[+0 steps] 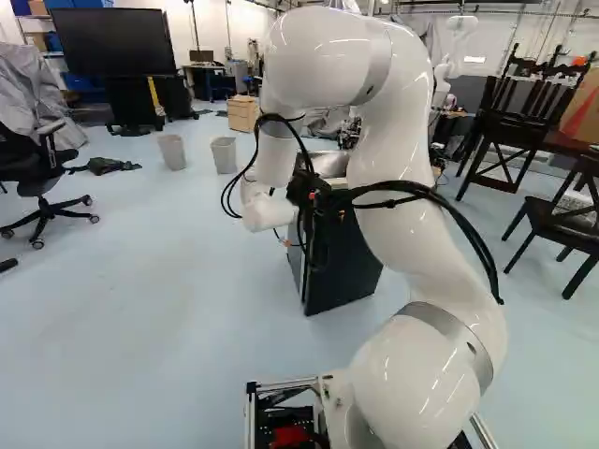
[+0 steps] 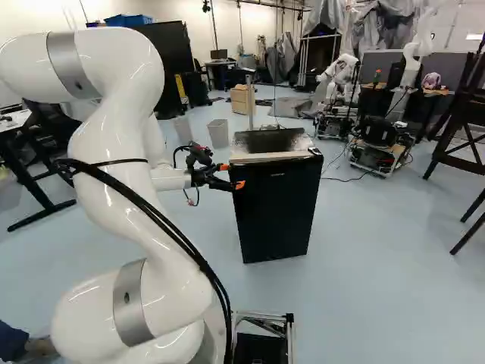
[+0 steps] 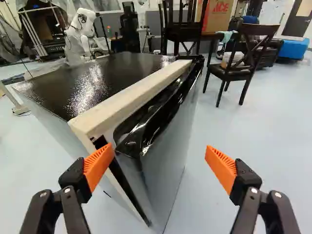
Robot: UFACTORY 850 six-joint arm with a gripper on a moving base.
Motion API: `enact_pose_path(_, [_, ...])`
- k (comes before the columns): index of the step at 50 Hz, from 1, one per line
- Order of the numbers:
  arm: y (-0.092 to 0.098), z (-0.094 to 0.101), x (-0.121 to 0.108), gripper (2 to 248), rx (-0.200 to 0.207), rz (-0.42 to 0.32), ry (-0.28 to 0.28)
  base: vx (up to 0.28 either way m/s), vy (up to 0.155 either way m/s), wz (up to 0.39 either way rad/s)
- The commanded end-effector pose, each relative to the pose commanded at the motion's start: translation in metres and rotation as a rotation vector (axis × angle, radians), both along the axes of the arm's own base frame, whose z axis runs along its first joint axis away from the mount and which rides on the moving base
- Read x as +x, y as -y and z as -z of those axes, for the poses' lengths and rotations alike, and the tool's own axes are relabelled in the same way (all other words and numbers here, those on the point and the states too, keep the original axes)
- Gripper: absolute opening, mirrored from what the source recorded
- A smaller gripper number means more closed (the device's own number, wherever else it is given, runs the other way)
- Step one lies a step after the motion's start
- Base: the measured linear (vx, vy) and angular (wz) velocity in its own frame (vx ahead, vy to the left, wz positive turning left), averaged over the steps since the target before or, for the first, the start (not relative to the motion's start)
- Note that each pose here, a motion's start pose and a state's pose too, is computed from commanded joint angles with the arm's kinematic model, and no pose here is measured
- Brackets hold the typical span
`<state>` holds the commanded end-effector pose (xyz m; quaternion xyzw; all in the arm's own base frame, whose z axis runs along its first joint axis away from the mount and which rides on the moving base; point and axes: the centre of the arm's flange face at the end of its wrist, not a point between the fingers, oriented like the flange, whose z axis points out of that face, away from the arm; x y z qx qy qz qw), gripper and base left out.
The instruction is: Grab a drink from the fridge
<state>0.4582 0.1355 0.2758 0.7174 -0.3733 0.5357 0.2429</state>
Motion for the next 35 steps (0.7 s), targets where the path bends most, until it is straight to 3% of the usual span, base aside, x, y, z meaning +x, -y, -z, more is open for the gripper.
enact_pose_path(35, [0.004,0.0,-0.021,247,-0.001,0.035,-0.023,0.0,0.0,0.0])
